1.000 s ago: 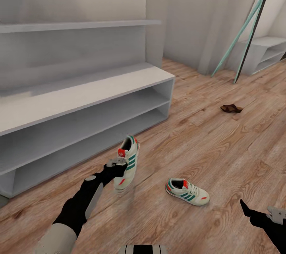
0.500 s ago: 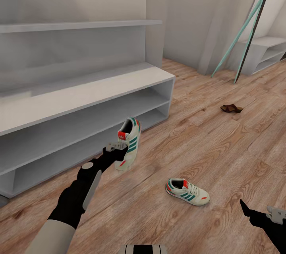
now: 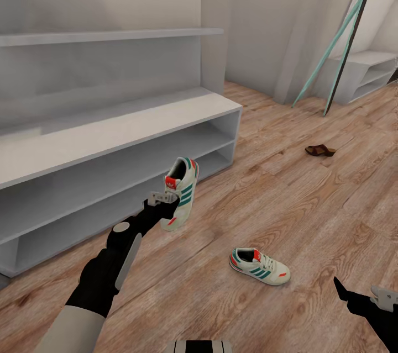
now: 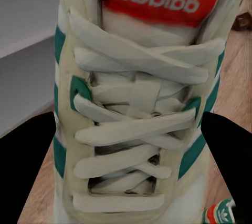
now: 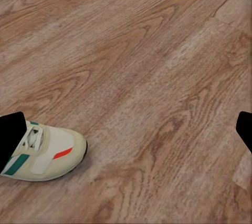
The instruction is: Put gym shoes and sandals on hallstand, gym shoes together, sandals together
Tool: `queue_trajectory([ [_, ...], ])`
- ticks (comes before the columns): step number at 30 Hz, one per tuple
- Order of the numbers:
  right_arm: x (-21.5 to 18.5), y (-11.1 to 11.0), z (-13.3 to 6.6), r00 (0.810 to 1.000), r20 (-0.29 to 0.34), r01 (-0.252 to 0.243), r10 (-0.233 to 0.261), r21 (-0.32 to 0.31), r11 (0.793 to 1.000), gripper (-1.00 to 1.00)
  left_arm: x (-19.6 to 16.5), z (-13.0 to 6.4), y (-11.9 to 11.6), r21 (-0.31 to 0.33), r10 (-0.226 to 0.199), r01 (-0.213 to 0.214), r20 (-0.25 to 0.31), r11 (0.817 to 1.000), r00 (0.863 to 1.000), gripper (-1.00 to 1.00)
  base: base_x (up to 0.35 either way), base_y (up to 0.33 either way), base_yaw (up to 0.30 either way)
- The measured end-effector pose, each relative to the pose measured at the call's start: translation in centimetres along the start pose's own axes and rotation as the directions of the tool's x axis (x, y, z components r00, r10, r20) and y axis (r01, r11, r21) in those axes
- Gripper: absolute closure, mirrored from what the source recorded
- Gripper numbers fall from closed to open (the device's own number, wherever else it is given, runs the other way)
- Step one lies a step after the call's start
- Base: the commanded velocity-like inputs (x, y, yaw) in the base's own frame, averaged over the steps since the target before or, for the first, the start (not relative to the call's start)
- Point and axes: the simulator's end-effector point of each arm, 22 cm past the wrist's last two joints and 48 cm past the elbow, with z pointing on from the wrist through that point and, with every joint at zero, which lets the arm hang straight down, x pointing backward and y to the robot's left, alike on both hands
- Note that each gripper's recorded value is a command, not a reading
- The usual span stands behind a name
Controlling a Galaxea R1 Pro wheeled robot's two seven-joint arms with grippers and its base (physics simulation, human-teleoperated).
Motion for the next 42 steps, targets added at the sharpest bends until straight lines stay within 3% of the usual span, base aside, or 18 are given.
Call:
queue_trajectory([
  [11,-0.6,0.0,-0.1,1.0,0.019,0.003,-0.003,0.002,1.0,-1.0,-0.1,0.2,-4.1,0.075,0.06,-0.059,-0.003,0.995,0.998,1.0,0.0,0.0,-0.207],
  [30,-1.4,0.0,-0.3,0.999,0.041,-0.002,0.002,0.001,1.0,-1.0,-1.6,-0.1,-8.8,0.147,0.089,-0.092,0.028,0.985,0.996,1.0,0.0,0.0,-0.231],
  [42,-1.9,0.0,-0.5,0.999,0.053,-0.005,0.005,0.001,1.0,-1.0,-2.1,-0.5,-9.4,0.162,0.101,-0.106,0.037,0.981,0.994,1.0,0.0,0.0,-0.16],
])
